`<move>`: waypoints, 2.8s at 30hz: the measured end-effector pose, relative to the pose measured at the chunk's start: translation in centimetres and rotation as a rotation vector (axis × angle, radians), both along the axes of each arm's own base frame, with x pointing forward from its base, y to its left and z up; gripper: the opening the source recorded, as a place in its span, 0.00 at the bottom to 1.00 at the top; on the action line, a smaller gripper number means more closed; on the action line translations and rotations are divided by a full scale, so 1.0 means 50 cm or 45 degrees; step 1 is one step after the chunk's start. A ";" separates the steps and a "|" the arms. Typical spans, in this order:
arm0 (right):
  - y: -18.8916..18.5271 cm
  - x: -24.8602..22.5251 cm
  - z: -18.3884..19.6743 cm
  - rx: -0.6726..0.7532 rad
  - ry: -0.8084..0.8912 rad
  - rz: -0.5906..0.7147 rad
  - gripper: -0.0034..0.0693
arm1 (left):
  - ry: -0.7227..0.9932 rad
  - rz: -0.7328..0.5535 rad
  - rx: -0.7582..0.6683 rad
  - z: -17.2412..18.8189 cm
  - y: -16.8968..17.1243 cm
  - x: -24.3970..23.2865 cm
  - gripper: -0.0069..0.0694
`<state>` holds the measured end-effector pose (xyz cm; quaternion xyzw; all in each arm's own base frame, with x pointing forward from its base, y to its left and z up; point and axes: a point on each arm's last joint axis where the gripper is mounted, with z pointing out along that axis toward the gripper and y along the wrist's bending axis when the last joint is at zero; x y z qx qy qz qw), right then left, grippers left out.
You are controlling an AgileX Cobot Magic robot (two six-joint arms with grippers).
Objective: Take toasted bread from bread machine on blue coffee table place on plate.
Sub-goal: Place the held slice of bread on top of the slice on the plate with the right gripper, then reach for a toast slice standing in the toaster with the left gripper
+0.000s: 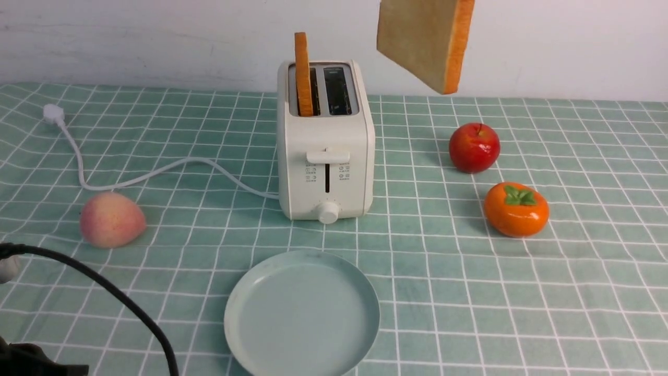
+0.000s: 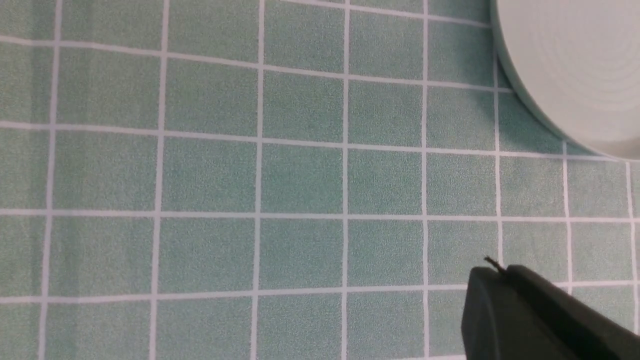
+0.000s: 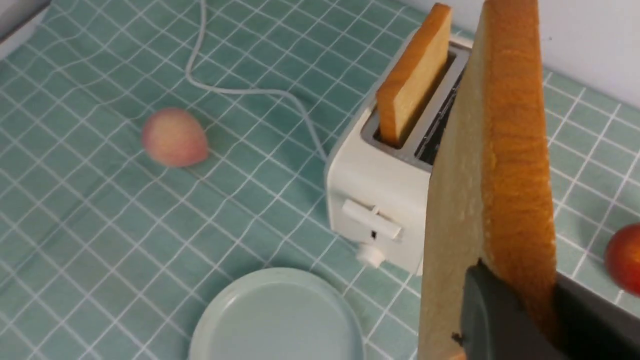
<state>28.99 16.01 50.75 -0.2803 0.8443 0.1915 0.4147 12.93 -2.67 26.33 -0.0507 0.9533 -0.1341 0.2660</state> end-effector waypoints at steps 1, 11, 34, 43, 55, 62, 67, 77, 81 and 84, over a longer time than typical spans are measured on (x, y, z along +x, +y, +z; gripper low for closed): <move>0.006 -0.003 -0.013 0.023 0.055 0.030 0.13 | 0.000 0.000 0.000 0.000 0.000 0.000 0.07; 0.097 0.042 -0.265 0.162 0.669 0.370 0.13 | 0.015 -0.004 0.001 -0.001 0.000 -0.002 0.07; 0.157 0.149 -0.530 0.159 1.085 0.282 0.41 | 0.055 -0.014 0.002 -0.004 -0.001 -0.007 0.07; 0.099 0.145 -0.423 -0.115 0.855 0.008 0.73 | 0.055 -0.014 0.002 -0.004 -0.001 -0.007 0.07; -0.087 -0.110 -0.071 -0.117 0.183 -0.285 0.35 | -0.157 0.050 -0.188 0.032 -0.017 0.021 0.07; -0.211 -0.366 -0.079 0.046 -0.023 -0.345 0.02 | -0.268 -0.023 -0.329 0.120 -0.041 0.091 0.07; -0.258 -0.451 -0.205 0.165 -0.221 -0.394 0.02 | -0.231 -0.080 -0.369 0.167 -0.056 0.167 0.07; -0.308 -0.517 -0.348 0.374 -0.358 -0.566 0.04 | -0.302 -0.263 -0.371 0.223 -0.146 0.289 0.07; -0.313 -0.518 -0.363 0.335 -0.338 -0.595 0.04 | -0.444 -0.240 -0.369 0.251 -0.172 0.359 0.07; -0.315 -0.518 -0.368 0.312 -0.313 -0.605 0.04 | -0.547 -0.182 -0.371 0.256 -0.181 0.427 0.09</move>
